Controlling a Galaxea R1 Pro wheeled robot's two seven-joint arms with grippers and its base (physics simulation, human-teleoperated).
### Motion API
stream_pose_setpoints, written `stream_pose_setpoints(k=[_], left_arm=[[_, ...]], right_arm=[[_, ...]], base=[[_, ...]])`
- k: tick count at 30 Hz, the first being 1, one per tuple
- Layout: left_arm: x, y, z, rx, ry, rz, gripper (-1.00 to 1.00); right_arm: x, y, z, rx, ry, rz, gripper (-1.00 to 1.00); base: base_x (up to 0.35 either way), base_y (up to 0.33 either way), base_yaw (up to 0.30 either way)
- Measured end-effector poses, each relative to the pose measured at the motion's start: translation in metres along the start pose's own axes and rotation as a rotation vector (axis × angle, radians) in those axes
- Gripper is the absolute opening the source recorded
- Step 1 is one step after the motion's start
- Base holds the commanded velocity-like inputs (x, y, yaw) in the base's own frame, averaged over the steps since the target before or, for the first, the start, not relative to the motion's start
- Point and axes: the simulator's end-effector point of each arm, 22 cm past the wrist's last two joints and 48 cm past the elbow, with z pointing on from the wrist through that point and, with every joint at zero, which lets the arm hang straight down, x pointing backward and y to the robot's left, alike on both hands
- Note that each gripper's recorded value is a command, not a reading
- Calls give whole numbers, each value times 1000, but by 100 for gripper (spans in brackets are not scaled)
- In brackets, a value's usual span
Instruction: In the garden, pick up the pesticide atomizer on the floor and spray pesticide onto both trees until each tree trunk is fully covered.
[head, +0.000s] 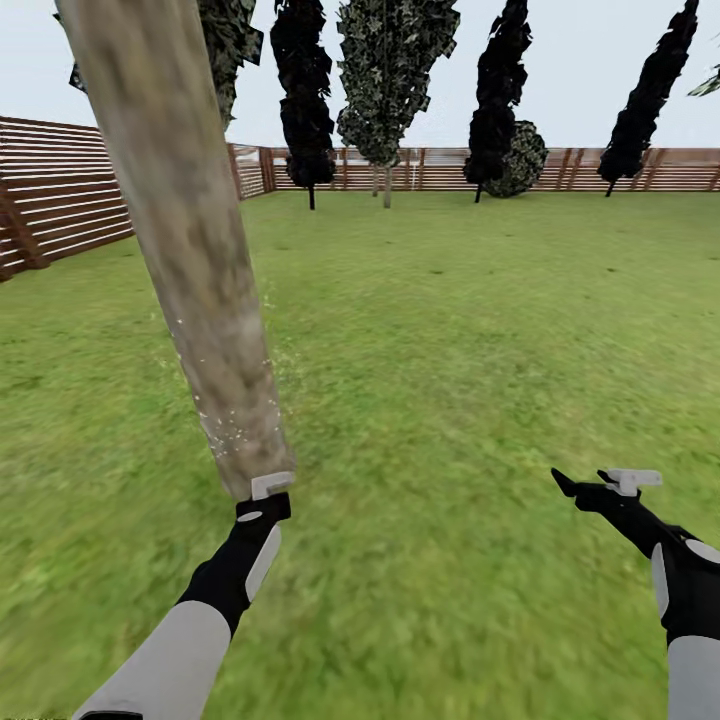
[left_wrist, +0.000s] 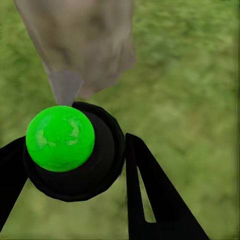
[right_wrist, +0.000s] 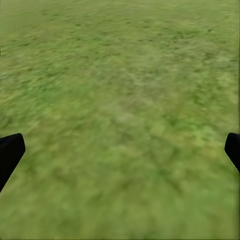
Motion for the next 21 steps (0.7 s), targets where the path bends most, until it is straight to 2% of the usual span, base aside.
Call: stream_pose_setpoints(k=[21], left_arm=[[2, 0, 0, 0, 4, 1, -100]], right_arm=[[2, 0, 0, -1, 4, 2, 100]], base=[[89, -275, 275]])
